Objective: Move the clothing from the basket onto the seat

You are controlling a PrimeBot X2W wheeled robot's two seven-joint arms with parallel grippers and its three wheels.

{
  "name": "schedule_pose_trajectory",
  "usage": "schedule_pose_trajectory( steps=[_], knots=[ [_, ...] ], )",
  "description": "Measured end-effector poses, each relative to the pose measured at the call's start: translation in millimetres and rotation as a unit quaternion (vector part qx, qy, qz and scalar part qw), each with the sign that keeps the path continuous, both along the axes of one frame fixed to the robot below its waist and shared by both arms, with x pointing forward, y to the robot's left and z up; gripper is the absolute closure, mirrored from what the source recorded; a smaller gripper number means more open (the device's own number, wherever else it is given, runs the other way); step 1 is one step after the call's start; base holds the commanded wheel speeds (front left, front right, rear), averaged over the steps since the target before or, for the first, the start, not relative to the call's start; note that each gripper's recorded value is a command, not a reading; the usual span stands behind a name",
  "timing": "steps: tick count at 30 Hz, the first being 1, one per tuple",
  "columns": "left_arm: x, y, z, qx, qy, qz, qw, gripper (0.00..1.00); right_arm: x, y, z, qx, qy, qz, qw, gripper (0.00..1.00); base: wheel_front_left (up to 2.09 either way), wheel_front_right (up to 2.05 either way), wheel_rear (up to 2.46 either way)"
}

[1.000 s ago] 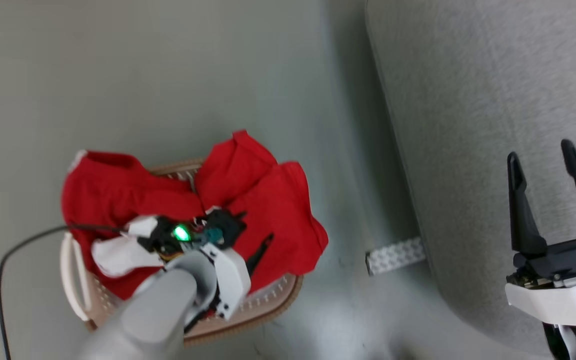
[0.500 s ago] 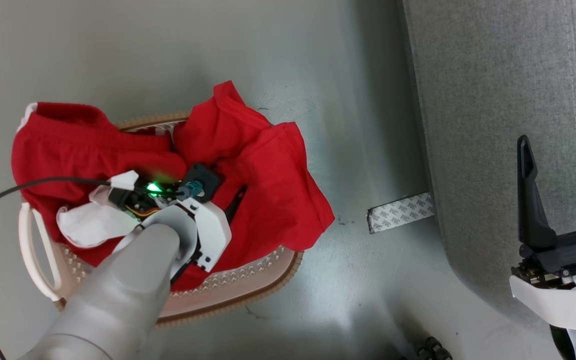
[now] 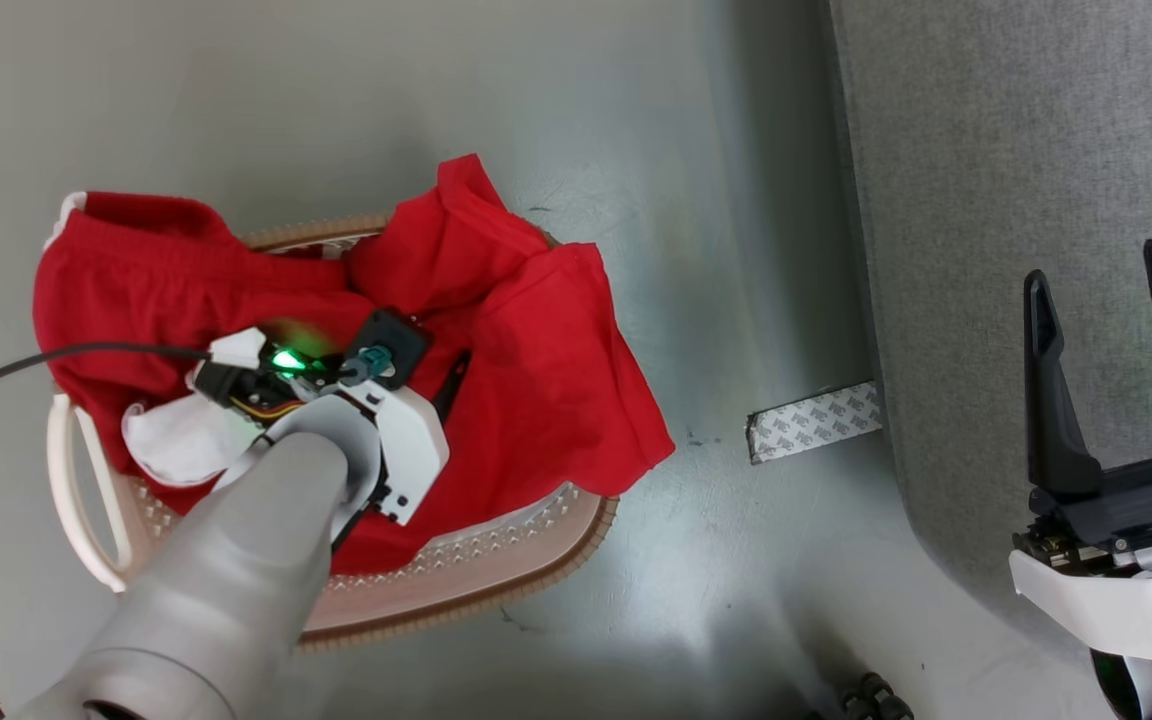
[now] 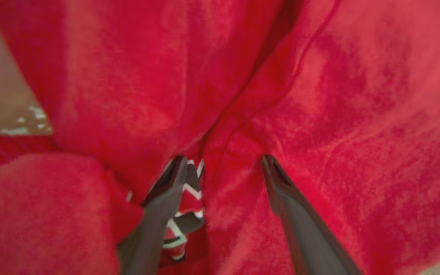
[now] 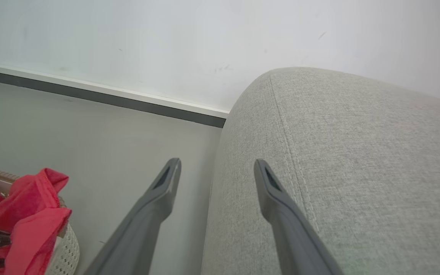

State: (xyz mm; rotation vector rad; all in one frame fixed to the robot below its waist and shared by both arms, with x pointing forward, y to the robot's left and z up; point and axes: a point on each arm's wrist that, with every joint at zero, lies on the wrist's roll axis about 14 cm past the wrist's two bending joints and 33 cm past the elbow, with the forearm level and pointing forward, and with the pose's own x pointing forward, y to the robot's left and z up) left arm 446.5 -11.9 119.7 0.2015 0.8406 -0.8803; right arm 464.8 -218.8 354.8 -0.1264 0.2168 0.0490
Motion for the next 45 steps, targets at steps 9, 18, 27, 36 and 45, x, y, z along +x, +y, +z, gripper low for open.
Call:
schedule_pose_trajectory(
  steps=[9,18,27,36,45],
  knots=[
    [-13.4,-9.2,-6.0,-0.01,0.022,-0.007,1.0,0.0,-0.2,0.3,-9.4,-0.001,0.01,0.002,1.0,0.0,0.0,0.0,0.0],
    [-34.7,-19.8,-10.8,-0.015,0.045,-0.039,0.998,0.53,-5.2,-2.1,-16.8,-0.002,0.022,-0.003,1.0,0.0,0.0,0.0,0.0],
    [-49.4,-28.0,-5.4,-0.031,0.059,-0.048,0.997,1.0,-1.9,1.3,-18.2,0.004,0.02,0.0,1.0,0.0,0.0,0.0,0.0],
    [-36.1,-25.1,47.1,-0.087,0.045,0.02,0.995,1.0,6.9,8.7,13.3,0.02,-0.017,0.009,1.0,0.0,0.0,0.0,0.0],
    [-32.5,-28.7,149.8,-0.192,0.012,0.103,0.976,1.0,-5.5,19.9,66.8,0.047,-0.063,0.023,0.997,0.0,0.0,0.0,0.0]
  ],
)
